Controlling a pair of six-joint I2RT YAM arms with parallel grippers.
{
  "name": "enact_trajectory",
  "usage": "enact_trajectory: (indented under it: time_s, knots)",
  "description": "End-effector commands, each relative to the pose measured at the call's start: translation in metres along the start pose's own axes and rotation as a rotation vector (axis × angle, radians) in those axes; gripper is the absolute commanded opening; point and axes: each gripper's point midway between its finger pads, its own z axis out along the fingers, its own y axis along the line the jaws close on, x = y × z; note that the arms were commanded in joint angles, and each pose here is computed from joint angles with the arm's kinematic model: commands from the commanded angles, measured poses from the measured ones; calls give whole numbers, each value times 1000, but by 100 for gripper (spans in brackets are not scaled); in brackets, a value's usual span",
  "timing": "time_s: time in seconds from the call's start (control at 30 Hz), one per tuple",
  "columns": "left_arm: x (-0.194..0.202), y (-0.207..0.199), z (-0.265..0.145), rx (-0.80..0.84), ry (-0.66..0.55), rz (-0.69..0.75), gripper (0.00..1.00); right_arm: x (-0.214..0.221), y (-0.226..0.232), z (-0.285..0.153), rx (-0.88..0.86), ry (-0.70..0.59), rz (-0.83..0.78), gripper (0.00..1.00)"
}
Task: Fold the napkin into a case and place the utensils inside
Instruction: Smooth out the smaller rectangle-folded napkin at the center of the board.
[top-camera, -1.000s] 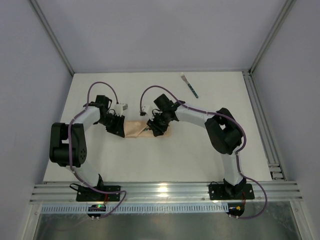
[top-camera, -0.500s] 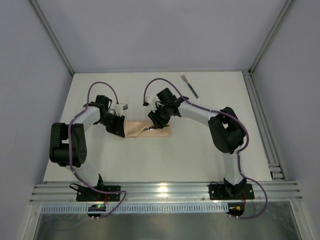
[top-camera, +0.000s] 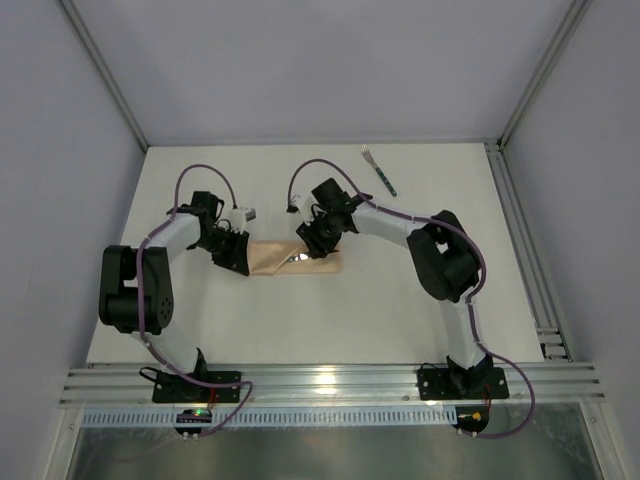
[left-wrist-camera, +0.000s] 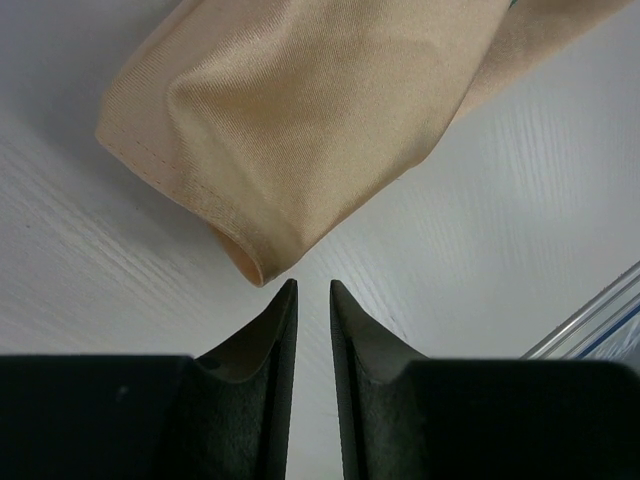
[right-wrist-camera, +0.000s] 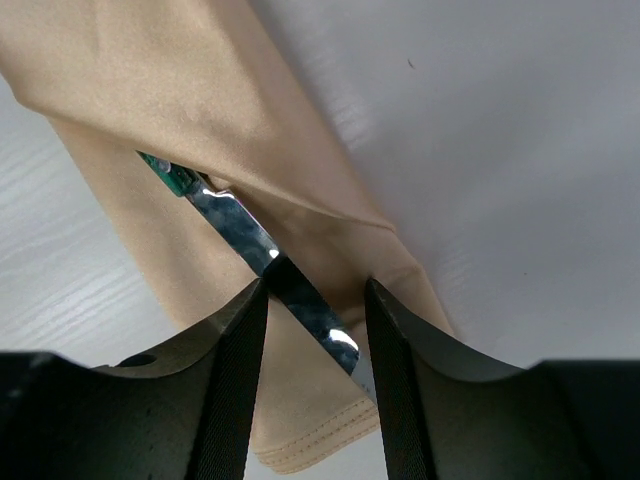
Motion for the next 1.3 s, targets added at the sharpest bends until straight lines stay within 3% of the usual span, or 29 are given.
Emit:
enact_trajectory:
  time_s: [0.0,0.17,0.57,0.7,0.8,0.87,0.97,1.1,1.27]
  knots:
    - [-8,-3,-3,16,-42,17,20,9,2,2,-17,38,36,48]
    - [-7,-3,-1,23,-41,14,17,16,22,0,-68,50,17,47]
    - [-10,-5,-6,19,-52,19,16,-14,46,-36,-127,-81,-53,46]
    - [-32,-2,-30,-53,-102,79,27,-2,53,-28,-178,-59,-50,46]
    - [-69,-6,-59,-95,-196,155,43,4,55,-21,-211,-49,-32,46]
    - [-95,-14,-71,-100,-238,209,47,4,56,-20,-217,-57,-10,46]
    - [-110,-23,-55,-90,-204,252,50,2,58,-24,-235,-86,17,46]
    - [-112,-46,-15,-85,-129,373,65,-10,65,-42,-250,-163,34,46]
    - [-136,-63,16,-136,-184,491,62,-20,51,-66,-293,-281,212,41]
